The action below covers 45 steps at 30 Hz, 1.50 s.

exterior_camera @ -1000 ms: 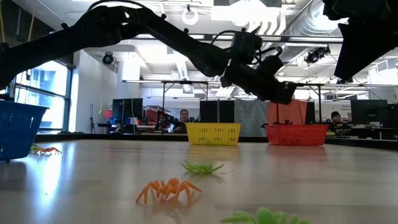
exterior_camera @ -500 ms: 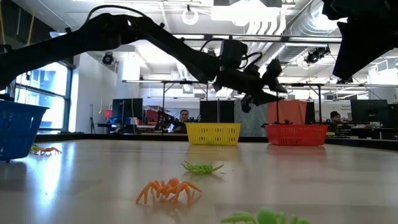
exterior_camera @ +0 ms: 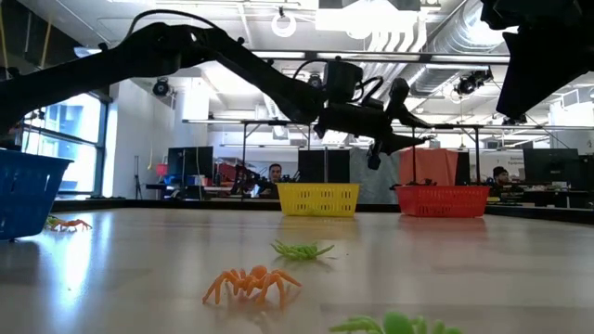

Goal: Sort Halloween decoration
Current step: Put the black spider toy into the red bin

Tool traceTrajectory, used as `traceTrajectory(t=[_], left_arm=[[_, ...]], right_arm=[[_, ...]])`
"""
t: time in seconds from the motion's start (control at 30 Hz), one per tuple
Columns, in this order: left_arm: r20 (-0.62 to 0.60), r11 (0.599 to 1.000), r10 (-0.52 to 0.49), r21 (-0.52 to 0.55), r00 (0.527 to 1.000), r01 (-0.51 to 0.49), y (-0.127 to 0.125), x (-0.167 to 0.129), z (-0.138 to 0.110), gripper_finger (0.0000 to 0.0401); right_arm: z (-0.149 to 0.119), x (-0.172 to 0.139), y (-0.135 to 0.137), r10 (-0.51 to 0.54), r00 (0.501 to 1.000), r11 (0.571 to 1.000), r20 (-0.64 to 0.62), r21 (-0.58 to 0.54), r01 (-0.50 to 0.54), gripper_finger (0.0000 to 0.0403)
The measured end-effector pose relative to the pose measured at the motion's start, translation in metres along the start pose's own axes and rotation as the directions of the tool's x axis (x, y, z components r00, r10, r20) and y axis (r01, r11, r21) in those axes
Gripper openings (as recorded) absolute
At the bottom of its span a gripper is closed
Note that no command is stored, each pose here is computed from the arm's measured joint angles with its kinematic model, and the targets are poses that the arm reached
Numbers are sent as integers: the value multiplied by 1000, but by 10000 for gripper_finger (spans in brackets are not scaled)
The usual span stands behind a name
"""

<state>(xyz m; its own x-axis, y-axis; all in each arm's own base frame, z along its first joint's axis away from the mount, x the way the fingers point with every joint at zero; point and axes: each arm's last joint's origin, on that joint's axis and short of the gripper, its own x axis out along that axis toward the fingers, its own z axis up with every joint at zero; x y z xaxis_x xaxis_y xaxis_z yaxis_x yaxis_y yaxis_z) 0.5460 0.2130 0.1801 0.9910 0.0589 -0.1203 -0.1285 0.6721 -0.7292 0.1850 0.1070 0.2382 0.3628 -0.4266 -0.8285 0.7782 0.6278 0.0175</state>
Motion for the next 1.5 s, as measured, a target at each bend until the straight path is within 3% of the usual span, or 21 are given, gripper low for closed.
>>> traceTrajectory(t=[0.27, 0.47, 0.7, 0.87, 1.1, 1.23, 1.5], left_arm=[[-14, 999, 6, 40, 1000, -6, 1, 0, -1, 143], [-12, 999, 7, 40, 1000, -6, 0, 0, -2, 143], [-13, 992, 6, 125, 1000, -4, 0, 0, -2, 143], [-28, 976, 20, 217, 999, -13, 1, 0, -4, 143], [-54, 975, 44, 220, 998, -31, 4, 0, -6, 143], [-65, 958, 54, 284, 996, -33, 4, 0, -8, 143], [-64, 950, 50, 311, 997, -28, 4, 1, -8, 143]], right_arm=[[0, 0, -2, -19, 1000, 1000, 1, -18, 19, 128], [0, 1, -2, -20, 999, 988, -40, -156, 13, 128], [-4, 1, 1, 16, 988, 990, -153, -134, -37, 128], [-3, 1, 4, 44, 988, 992, -151, -114, -61, 128], [3, 1, 8, 62, 997, 994, 45, -88, -58, 128], [10, 4, 7, 42, 992, 997, 119, -67, -34, 128], [26, 18, 2, 8, 999, 994, -37, -111, -12, 128]])
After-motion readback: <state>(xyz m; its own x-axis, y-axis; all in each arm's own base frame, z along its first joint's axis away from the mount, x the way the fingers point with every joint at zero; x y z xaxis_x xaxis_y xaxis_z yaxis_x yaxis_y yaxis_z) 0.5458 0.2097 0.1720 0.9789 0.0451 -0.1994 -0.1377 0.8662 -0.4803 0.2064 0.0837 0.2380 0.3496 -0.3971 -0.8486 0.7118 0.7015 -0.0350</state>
